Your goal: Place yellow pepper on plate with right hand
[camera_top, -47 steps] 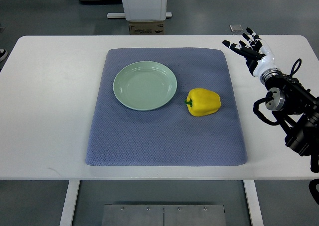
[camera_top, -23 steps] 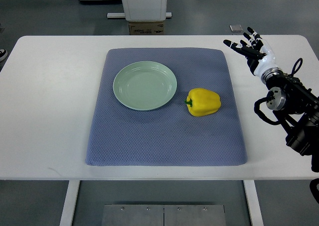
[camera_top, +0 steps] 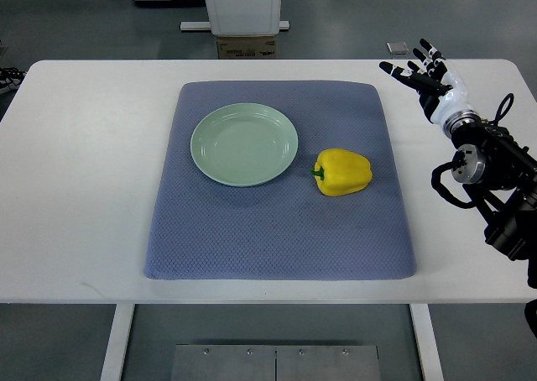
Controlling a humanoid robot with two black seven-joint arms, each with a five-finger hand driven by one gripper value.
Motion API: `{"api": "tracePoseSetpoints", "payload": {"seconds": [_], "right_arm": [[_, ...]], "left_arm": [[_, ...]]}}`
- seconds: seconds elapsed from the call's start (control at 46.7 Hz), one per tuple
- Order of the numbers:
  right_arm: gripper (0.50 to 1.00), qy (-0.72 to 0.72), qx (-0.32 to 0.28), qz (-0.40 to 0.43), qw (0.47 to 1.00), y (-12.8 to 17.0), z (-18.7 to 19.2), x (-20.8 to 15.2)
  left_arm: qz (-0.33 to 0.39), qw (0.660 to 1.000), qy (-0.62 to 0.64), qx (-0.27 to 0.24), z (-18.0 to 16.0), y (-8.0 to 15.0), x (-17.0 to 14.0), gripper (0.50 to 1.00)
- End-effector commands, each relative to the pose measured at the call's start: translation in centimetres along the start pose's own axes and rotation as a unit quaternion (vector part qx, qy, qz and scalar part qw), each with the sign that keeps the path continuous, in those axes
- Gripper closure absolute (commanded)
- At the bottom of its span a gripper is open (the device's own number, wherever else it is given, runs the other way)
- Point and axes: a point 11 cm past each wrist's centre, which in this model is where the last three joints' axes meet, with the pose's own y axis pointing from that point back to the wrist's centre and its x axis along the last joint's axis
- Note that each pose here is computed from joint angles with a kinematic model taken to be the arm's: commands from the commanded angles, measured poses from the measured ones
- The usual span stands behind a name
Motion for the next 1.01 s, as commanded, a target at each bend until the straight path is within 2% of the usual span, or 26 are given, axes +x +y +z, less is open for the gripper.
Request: {"api": "tracePoseSetpoints", "payload": {"seconds": [0.0, 0.514, 0.985], "right_arm": [[0.500, 0.001, -0.001, 0.001, 1.000, 0.1, 0.0, 0.4], [0.500, 0.006, 0.003, -0.003, 1.000, 0.0, -0.3, 0.3], [0.500, 0.055, 0.035, -0.071, 0.995, 0.2, -1.8, -0.1]], "left_arm": [[0.000, 1.000, 0.000, 0.000, 0.0, 0.0, 0.0, 0.500], [0.000, 1.000, -0.001, 0.000, 0.0, 0.0, 0.0, 0.500], [0.000, 1.000, 0.000, 0.000, 0.0, 0.0, 0.0, 0.500]]}}
